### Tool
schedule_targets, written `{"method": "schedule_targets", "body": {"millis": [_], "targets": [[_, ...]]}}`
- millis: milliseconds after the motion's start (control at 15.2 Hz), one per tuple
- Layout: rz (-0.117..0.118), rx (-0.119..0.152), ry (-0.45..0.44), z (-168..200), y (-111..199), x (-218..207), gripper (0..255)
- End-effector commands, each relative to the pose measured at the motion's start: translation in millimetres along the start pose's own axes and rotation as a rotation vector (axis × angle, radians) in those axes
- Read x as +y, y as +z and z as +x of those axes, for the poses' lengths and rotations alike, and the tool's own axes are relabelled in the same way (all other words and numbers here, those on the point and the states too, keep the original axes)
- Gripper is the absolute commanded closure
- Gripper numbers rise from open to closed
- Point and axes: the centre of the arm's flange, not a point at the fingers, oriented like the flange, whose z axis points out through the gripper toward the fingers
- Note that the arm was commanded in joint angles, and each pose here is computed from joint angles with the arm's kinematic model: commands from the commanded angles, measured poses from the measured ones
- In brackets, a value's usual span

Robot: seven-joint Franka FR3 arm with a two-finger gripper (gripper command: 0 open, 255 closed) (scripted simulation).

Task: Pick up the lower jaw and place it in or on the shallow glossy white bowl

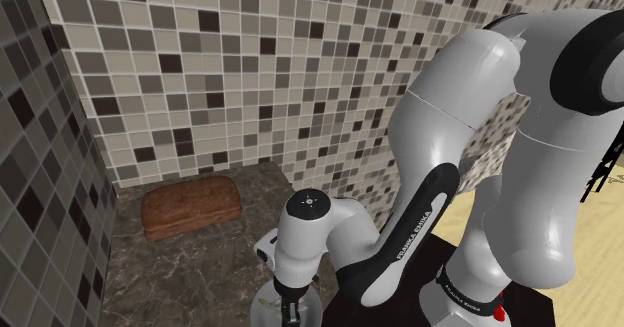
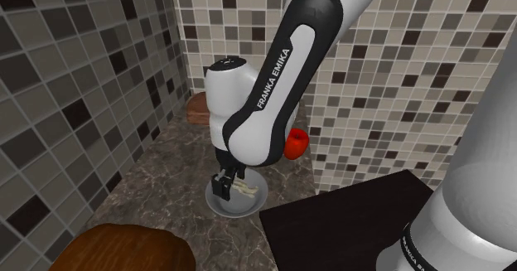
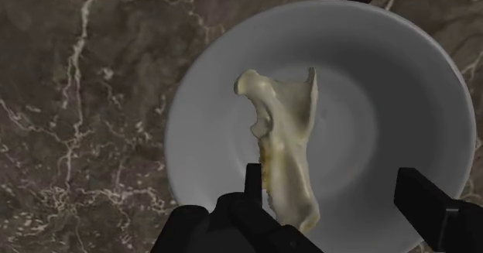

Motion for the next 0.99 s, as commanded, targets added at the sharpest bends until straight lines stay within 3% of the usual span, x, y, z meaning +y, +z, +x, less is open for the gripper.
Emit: {"method": "schedule_targets", "body": {"millis": [0,198,462,924], "targets": [[0.000,0.000,0.000,-0.1,0.0,0.0,0],[0.000,0.000,0.000,0.0,0.1,0.0,0],[0.000,0.000,0.000,0.0,-49.9,0.0,0],[0.000,0.000,0.000,0.0,-49.9,0.0,0]]}}
